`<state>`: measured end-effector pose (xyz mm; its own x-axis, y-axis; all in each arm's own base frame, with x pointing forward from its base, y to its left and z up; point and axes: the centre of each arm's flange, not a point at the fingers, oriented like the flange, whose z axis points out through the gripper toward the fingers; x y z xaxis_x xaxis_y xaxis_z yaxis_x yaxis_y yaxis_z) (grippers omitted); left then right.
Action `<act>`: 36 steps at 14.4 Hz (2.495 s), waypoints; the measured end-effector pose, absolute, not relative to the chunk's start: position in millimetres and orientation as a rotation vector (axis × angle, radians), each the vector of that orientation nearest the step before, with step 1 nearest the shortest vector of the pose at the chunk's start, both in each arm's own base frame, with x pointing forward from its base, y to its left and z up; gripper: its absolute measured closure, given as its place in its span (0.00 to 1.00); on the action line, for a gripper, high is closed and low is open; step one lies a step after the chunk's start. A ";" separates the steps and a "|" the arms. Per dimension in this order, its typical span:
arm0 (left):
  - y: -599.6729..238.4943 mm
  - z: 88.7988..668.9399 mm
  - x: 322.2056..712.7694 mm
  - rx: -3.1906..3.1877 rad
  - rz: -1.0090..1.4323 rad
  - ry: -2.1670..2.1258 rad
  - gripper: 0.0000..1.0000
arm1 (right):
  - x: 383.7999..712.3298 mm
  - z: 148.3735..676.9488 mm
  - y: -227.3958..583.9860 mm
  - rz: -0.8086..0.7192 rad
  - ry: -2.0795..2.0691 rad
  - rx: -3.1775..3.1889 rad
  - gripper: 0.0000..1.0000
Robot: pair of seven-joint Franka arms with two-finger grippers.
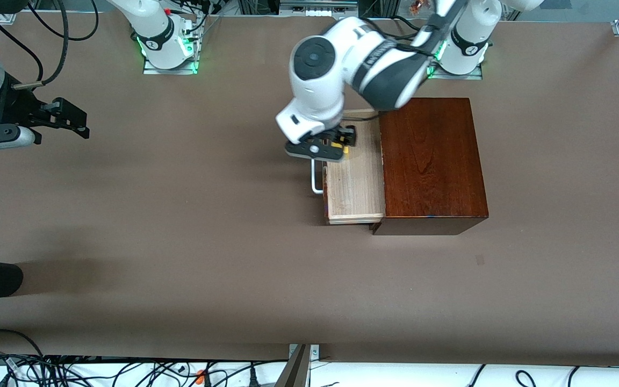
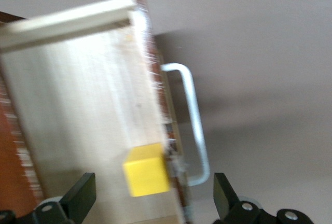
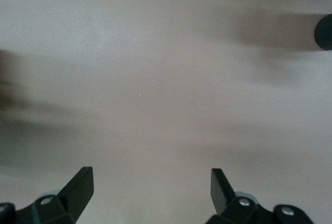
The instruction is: Open drawer, take yellow block, close drawer
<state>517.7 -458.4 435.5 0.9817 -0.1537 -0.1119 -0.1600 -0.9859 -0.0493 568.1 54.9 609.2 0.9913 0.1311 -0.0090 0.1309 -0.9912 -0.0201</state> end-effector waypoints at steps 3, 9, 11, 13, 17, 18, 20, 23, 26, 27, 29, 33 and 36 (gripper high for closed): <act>-374.3 478.4 559.2 -3.077 0.189 0.182 0.00 | 567.3 609.5 60.2 0.019 -0.209 -3.088 0.00; -205.3 549.6 607.7 -3.119 0.159 0.129 0.00 | 563.5 609.2 92.5 0.027 -0.280 -3.028 0.00; -159.2 556.4 615.5 -3.124 0.174 0.087 0.00 | 560.0 604.2 125.7 0.046 -0.358 -2.994 0.00; -125.0 566.5 618.0 -3.132 0.160 0.050 0.00 | 553.6 597.2 171.4 0.060 -0.461 -2.949 0.00; -78.4 579.6 606.6 -3.142 0.071 -0.034 0.00 | 529.5 586.7 296.9 -0.085 -0.745 -2.866 0.00; -71.3 579.5 603.4 -3.149 0.015 -0.045 0.00 | 519.9 582.1 326.6 -0.117 -0.817 -2.847 0.00; -70.5 575.4 590.1 -3.156 -0.018 -0.034 0.00 | 495.9 566.6 380.9 -0.149 -0.990 -2.844 0.00; -80.4 571.8 577.9 -3.154 0.005 -0.004 0.00 | 459.8 523.2 446.7 -0.099 -1.215 -2.844 0.00; -78.9 569.1 577.6 -3.153 0.015 -0.008 0.00 | 450.7 481.6 486.1 -0.112 -1.382 -2.767 0.00; -77.4 568.7 577.7 -3.153 0.017 -0.011 0.00 | 453.0 467.8 497.3 -0.136 -1.468 -2.716 0.00; -75.4 568.6 577.9 -3.152 0.018 -0.015 0.00 | 457.8 438.8 524.4 -0.153 -1.619 -2.626 0.00; -75.3 568.6 577.9 -3.152 0.018 -0.014 0.00 | 455.1 392.5 576.2 -0.180 -1.827 -2.568 0.00; -75.3 568.7 577.9 -3.152 0.018 -0.014 0.00 | 453.9 379.7 593.5 -0.190 -1.930 -2.500 0.00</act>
<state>577.9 -75.3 568.7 0.9999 0.0087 -0.0116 0.0088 -0.9999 0.0108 453.9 593.5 379.7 0.2490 0.9651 0.0813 0.9624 -0.2559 0.0909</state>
